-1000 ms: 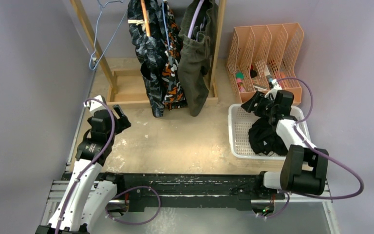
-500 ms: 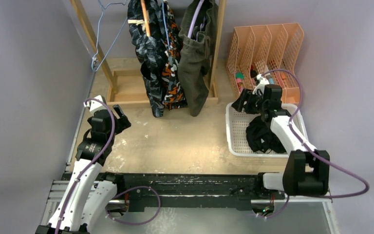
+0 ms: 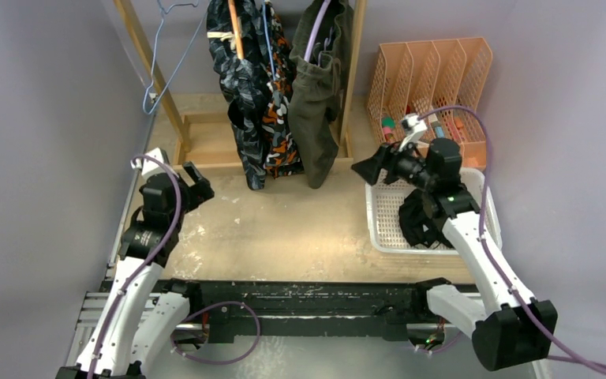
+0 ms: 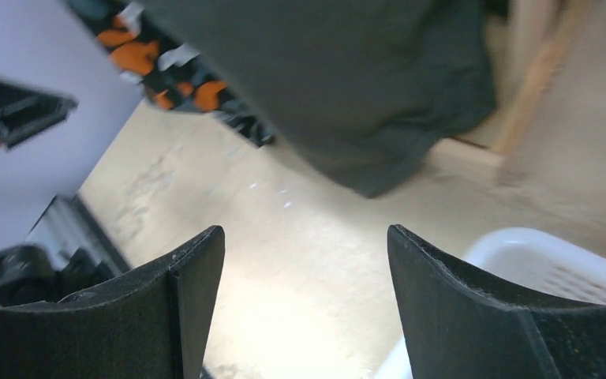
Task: Remove the shorts from the hanger
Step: Move the basket to the center of the board, then pick up the hanger from the clothes rod.
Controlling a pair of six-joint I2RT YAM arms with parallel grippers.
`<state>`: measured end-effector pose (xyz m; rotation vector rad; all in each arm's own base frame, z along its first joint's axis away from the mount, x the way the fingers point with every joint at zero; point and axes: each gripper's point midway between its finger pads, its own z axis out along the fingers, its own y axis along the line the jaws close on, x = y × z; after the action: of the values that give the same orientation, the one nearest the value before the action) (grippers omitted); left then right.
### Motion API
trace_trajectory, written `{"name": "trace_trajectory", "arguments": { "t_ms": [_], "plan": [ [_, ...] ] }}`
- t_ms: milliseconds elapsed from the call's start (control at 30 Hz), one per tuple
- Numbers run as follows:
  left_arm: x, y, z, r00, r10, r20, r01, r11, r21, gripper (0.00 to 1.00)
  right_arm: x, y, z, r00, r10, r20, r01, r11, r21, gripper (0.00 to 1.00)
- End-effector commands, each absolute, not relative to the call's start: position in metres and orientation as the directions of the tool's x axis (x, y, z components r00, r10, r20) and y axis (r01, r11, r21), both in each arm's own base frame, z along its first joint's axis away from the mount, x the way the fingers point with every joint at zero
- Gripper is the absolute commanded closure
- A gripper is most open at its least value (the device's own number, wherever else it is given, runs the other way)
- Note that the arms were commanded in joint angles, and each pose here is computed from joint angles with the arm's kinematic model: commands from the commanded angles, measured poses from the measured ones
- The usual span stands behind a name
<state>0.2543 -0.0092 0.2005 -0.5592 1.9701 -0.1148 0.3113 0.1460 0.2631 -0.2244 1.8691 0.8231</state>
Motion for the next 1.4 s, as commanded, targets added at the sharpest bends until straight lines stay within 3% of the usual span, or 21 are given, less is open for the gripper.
{"name": "trace_trajectory", "arguments": {
  "t_ms": [0, 333, 500, 733, 867, 1233, 1367],
  "plan": [
    [0.278, -0.029, 0.3, -0.175, -0.526, -0.832, -0.186, 0.848, -0.497, 0.15, 0.292, 0.19, 0.254, -0.5, 0.182, -0.847, -0.576, 0.66, 0.482, 0.23],
    [0.298, -0.074, 0.448, -0.045, -0.648, -0.76, 0.158, 0.747, -0.646, 0.17, 0.288, 0.194, 0.223, -0.56, 0.166, -0.812, -0.524, 0.688, 0.502, 0.2],
    [0.321, -0.094, 0.488, -0.057, -0.665, -0.744, 0.262, 0.709, -0.654, 0.21, 0.285, 0.192, 0.222, -0.558, 0.173, -0.812, -0.521, 0.688, 0.505, 0.19],
    [0.364, -0.091, 0.499, -0.063, -0.541, -0.839, 0.163, 0.824, -0.543, 0.23, 0.277, 0.188, 0.211, -0.57, 0.18, -0.802, -0.5, 0.699, 0.512, 0.17],
    [0.368, -0.12, 0.501, -0.081, -0.441, -0.894, 0.116, 0.887, -0.448, 0.23, 0.279, 0.183, 0.207, -0.57, 0.168, -0.804, -0.484, 0.723, 0.494, 0.17],
    [0.39, -0.129, 0.48, -0.082, -0.284, -0.955, -0.042, 0.959, -0.281, 0.25, 0.288, 0.177, 0.198, -0.587, 0.156, -0.795, -0.435, 0.767, 0.472, 0.15],
    [0.399, -0.137, 0.477, -0.099, -0.239, -0.966, -0.029, 0.971, -0.238, 0.25, 0.288, 0.173, 0.193, -0.592, 0.15, -0.792, -0.42, 0.781, 0.462, 0.15]
  ]
}}
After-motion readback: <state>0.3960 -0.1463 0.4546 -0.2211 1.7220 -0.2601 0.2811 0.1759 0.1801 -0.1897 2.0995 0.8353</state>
